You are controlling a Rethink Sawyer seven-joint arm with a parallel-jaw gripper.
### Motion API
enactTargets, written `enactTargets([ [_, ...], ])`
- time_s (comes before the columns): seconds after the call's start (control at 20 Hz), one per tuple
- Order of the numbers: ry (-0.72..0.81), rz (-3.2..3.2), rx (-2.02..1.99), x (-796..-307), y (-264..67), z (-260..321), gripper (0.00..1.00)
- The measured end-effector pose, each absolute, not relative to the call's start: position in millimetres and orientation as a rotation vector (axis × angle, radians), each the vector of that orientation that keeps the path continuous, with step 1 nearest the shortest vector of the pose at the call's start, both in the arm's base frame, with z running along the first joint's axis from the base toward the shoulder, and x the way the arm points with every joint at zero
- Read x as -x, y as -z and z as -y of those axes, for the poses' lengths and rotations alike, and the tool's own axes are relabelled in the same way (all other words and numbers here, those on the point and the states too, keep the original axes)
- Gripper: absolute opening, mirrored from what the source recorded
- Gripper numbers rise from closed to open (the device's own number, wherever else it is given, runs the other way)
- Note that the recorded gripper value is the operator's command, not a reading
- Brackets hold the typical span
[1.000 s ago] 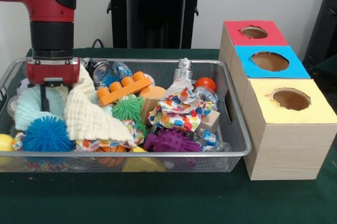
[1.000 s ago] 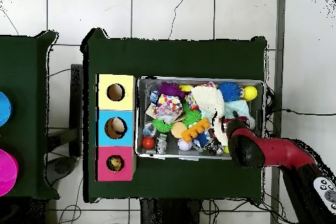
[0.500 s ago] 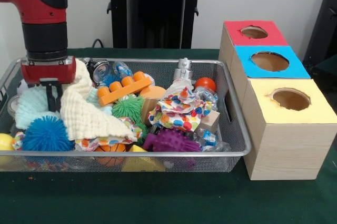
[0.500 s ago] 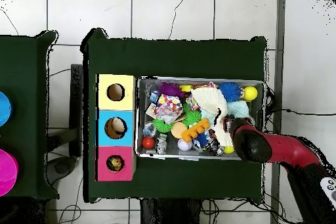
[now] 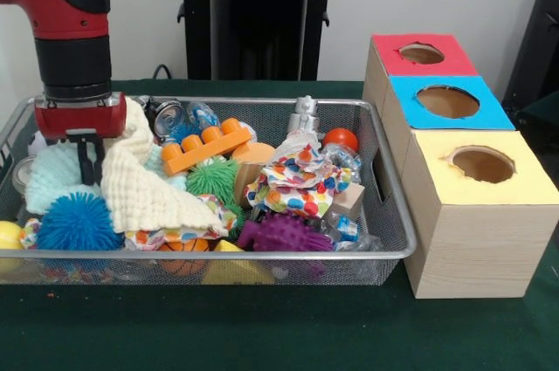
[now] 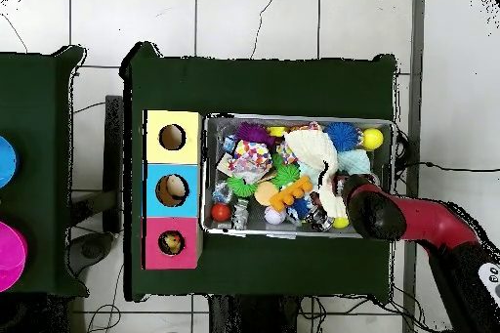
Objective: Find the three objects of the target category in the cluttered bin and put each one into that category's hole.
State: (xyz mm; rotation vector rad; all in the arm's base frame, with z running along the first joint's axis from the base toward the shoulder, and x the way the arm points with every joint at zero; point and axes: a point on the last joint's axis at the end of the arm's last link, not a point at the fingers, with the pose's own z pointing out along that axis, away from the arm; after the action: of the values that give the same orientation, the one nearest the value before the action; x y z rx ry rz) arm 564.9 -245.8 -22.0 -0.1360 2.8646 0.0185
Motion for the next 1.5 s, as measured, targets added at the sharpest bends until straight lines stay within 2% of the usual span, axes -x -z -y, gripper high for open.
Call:
enactTargets([
  [0.6, -0.234, -2.980, 0.138, -551.2, 7.3, 189.5, 0.00],
  [1.1, -0.262, -2.960, 0.299, -558.7, 5.2, 126.4, 0.00],
  [1.5, -0.274, -2.896, 0.419, -567.7, -12.0, 65.6, 0.00],
])
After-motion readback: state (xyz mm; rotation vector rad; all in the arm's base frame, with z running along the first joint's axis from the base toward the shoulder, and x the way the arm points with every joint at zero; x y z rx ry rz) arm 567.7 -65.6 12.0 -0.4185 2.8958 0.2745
